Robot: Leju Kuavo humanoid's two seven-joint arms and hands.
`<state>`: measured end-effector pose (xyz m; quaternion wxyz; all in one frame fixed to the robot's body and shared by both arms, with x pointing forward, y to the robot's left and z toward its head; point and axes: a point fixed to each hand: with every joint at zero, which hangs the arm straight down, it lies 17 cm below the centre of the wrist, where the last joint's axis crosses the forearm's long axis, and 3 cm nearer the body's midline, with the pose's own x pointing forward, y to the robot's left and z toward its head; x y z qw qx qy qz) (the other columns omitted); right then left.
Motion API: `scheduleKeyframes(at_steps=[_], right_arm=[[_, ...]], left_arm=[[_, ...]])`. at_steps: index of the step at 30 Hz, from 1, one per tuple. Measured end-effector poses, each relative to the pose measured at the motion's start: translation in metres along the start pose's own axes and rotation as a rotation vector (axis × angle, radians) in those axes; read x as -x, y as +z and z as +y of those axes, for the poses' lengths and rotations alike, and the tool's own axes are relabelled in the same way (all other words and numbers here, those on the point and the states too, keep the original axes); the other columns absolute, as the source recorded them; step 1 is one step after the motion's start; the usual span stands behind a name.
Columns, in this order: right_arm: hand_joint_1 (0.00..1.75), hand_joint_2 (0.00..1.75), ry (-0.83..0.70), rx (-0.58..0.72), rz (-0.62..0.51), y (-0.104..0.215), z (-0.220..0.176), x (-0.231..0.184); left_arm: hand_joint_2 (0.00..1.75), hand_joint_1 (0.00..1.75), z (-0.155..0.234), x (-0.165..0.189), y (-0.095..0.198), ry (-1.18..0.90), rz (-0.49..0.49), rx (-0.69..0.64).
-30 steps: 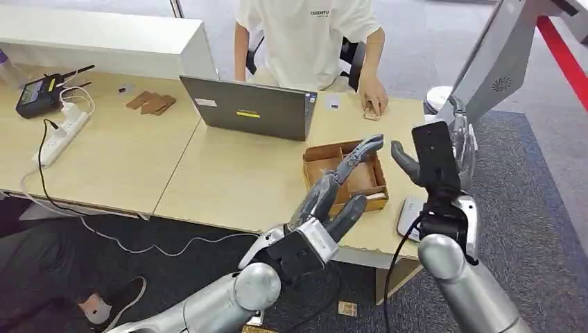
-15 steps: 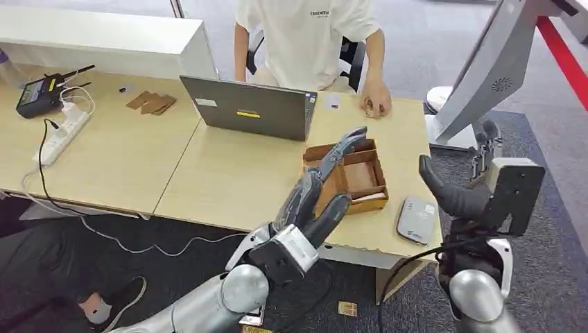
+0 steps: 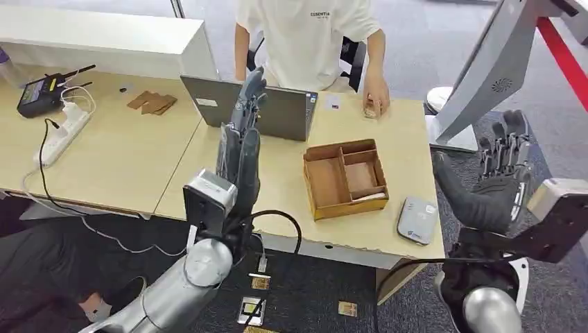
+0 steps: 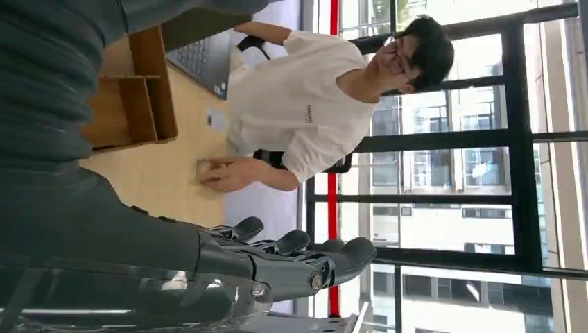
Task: Pass the card to the sensor for recognition and then transmit it.
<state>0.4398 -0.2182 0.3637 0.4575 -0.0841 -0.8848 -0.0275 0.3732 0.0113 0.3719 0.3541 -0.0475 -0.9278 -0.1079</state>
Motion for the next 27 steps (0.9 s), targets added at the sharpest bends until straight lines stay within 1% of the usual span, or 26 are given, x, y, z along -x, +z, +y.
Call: scheduleKeyframes(at_steps=[5,12,22,24,27], right_arm=[[0.0,1.75,-0.01,-0.007,-0.004,0.001,0.003,-0.004],[0.0,1.75,-0.015,-0.025,0.012,0.003,0.009,-0.004],[0.0,1.75,-0.018,-0.03,0.009,0.002,0.01,-0.006],[0.0,1.75,-0.021,-0.06,0.007,0.005,0.019,-0.009],[0.0,1.75,-0.012,-0.066,0.01,0.006,0.022,-0.009]], left_arm=[[0.0,0.0,0.022,0.007,-0.005,-0.011,0.011,-0.041],[0.0,0.0,0.036,0.008,-0.006,-0.026,0.015,-0.067],[0.0,0.0,0.039,0.008,-0.007,-0.029,0.013,-0.071],[0.0,0.0,0.045,0.01,-0.007,-0.009,0.03,-0.079],[0.0,0.0,0.043,0.009,-0.006,0.005,0.03,-0.064]])
